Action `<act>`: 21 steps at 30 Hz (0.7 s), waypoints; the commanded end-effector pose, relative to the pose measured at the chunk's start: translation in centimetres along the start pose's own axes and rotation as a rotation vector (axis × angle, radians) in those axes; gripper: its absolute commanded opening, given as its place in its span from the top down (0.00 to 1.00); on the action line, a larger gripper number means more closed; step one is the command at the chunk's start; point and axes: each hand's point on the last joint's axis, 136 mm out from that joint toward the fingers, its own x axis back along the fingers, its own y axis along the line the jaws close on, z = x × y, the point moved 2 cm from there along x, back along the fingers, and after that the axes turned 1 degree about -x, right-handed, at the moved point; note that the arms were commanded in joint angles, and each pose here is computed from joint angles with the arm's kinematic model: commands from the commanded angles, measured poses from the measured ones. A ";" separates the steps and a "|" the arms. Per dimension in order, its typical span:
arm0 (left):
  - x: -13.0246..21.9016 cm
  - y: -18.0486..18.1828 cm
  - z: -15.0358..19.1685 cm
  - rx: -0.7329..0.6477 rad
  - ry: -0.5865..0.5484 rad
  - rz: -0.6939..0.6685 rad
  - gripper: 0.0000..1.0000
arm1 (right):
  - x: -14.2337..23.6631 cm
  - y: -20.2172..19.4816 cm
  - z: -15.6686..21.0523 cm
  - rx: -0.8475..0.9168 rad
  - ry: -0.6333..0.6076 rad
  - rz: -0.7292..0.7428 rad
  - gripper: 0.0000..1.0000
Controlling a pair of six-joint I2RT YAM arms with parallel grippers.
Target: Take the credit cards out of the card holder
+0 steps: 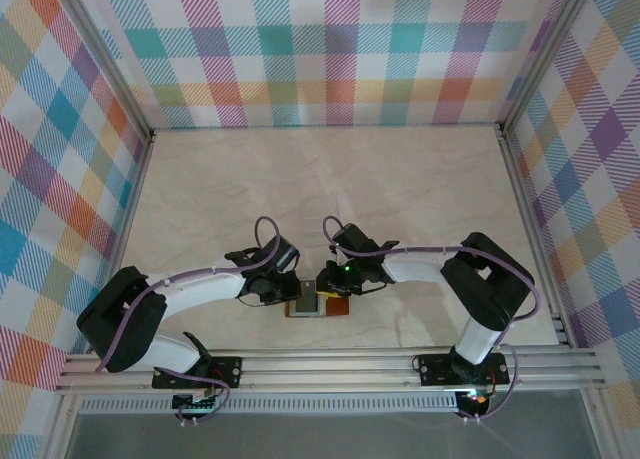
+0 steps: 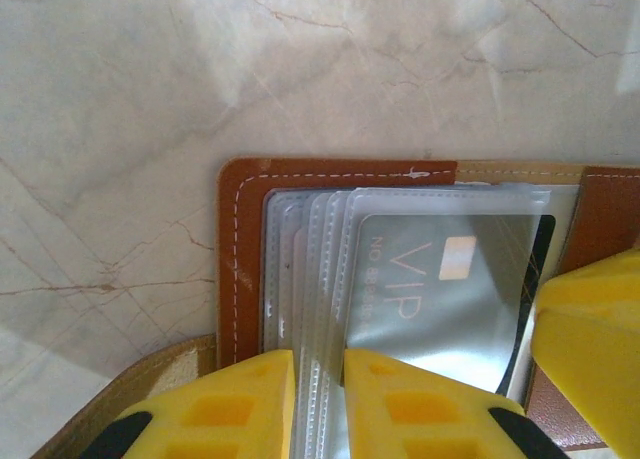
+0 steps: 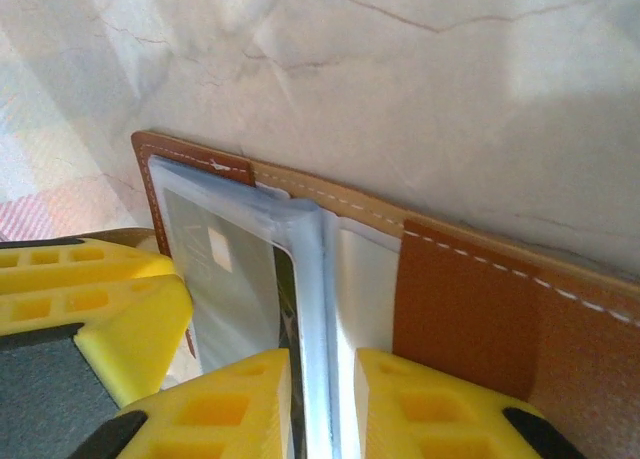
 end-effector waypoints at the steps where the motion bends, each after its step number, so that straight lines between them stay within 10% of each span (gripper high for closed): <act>1: -1.0 1.7 0.5 -0.004 0.031 -0.070 0.80 | -0.5 -0.1 0.2 0.013 0.017 -0.028 0.76; 21: -0.8 2.1 0.6 -0.006 0.028 -0.089 0.80 | -0.4 -0.8 0.3 0.006 0.012 0.005 0.90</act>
